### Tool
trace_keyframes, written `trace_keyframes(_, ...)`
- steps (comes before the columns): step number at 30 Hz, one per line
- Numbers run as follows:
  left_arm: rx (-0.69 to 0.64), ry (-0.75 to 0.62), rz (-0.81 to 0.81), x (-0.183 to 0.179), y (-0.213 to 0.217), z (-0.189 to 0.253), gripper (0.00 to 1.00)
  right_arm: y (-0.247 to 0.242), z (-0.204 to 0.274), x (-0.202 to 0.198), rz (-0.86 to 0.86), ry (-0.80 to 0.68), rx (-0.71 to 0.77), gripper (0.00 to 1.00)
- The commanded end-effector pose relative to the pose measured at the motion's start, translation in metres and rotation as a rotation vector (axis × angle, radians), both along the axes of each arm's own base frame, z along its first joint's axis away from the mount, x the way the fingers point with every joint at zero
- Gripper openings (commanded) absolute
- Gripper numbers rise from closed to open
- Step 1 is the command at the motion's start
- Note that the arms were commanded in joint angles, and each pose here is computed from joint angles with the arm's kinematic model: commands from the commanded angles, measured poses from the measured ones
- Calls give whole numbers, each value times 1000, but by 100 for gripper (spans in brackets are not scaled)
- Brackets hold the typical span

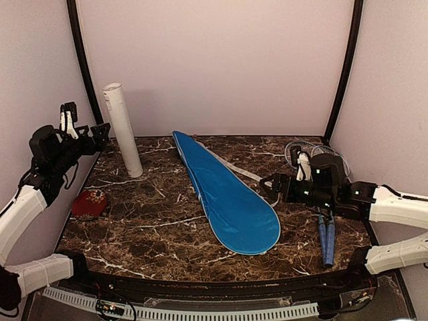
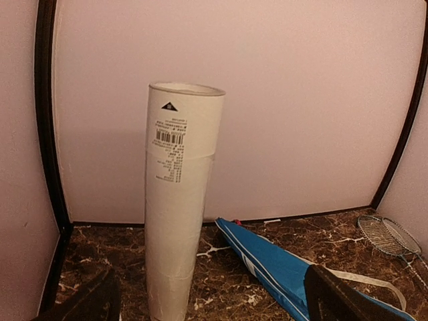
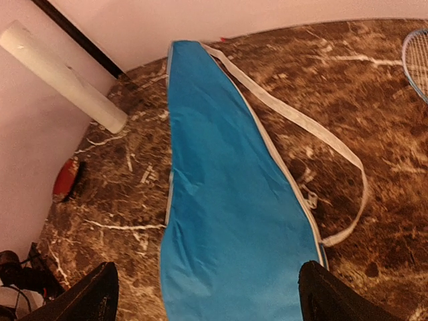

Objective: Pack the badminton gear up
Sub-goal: Pick up the racket bag from the center of the board.

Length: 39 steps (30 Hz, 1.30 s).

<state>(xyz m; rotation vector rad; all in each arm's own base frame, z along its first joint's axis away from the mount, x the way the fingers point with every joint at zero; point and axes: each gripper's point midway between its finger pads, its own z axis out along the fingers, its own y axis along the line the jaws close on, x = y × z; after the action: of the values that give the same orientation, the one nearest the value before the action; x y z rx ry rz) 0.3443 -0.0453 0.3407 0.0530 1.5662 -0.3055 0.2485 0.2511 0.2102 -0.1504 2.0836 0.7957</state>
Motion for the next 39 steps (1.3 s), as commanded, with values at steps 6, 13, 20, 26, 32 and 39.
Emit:
trace_keyframes(6, -32, 269, -11, -41, 0, -74, 99, -35, -117, -25, -100, 351, -74, 89)
trace_keyframes(13, 105, 225, -175, -56, -24, -80, 95, -30, -154, -34, -73, 463, -121, 61)
trace_keyframes(20, 142, 206, -277, -66, -42, -81, 91, -49, -176, -31, -180, 508, -208, 54)
trace_keyframes(26, 223, 212, -402, -78, -76, -93, 88, -51, -186, -33, -195, 526, -216, 53)
trace_keyframes(32, 246, 224, -545, -91, -106, -102, 86, -40, -191, -31, -158, 538, -204, 33)
trace_keyframes(39, 312, 205, -656, -110, -135, -107, 85, -37, -184, -33, -134, 540, -204, 2)
